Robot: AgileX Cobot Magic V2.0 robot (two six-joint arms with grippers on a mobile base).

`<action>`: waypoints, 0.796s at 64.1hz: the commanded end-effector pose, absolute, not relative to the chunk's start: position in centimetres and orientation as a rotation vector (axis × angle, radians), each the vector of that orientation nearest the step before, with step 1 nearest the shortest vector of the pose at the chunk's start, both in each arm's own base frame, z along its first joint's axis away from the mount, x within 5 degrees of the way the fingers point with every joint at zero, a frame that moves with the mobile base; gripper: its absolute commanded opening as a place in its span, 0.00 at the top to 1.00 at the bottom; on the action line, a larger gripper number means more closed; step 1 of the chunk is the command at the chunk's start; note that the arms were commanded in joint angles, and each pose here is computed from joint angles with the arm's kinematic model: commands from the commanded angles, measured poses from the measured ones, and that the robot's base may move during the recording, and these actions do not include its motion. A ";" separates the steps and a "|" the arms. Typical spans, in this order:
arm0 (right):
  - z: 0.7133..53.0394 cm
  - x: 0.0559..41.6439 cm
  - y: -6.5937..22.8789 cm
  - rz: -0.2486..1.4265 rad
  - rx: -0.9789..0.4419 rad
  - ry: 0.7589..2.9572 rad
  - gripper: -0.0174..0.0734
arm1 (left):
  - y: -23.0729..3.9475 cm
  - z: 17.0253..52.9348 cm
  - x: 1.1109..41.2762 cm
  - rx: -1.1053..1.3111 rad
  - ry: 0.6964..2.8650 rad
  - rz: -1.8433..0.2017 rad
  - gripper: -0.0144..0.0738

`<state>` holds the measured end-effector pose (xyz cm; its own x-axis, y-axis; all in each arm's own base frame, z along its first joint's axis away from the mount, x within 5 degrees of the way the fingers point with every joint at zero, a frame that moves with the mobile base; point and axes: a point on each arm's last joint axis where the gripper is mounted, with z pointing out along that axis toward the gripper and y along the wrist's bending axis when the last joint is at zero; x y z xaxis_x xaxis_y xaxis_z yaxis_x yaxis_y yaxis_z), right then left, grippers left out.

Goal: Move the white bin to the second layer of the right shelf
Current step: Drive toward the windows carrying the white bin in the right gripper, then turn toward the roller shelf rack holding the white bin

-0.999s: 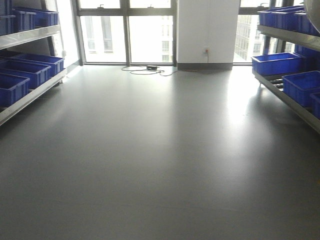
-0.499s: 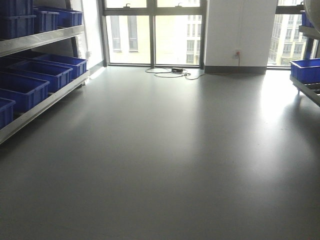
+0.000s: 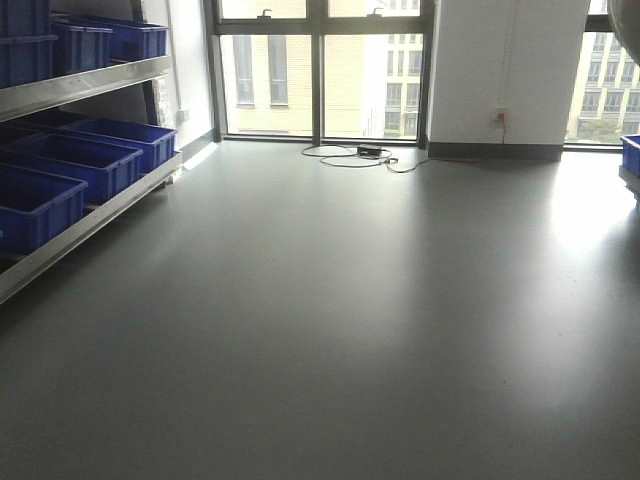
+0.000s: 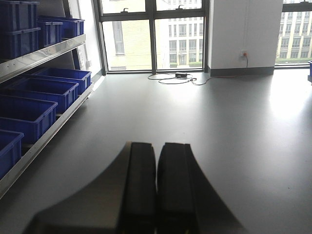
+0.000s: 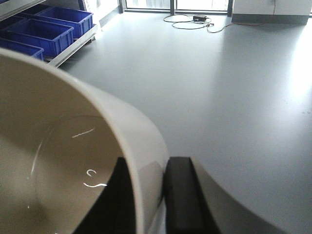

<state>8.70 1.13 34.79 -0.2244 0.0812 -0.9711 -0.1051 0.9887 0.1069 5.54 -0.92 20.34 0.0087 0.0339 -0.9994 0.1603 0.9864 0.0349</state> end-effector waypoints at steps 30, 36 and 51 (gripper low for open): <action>36.7 8.7 1.1 0.182 -0.016 1.657 0.75 | -0.9 19.9 5.6 0.139 1.501 -0.107 0.74; 36.7 8.7 1.1 0.182 -0.016 1.657 0.75 | -0.9 19.9 5.6 0.139 1.501 -0.107 0.74; 36.7 8.7 1.1 0.182 -0.016 1.657 0.75 | -0.9 19.9 5.6 0.139 1.501 -0.107 0.74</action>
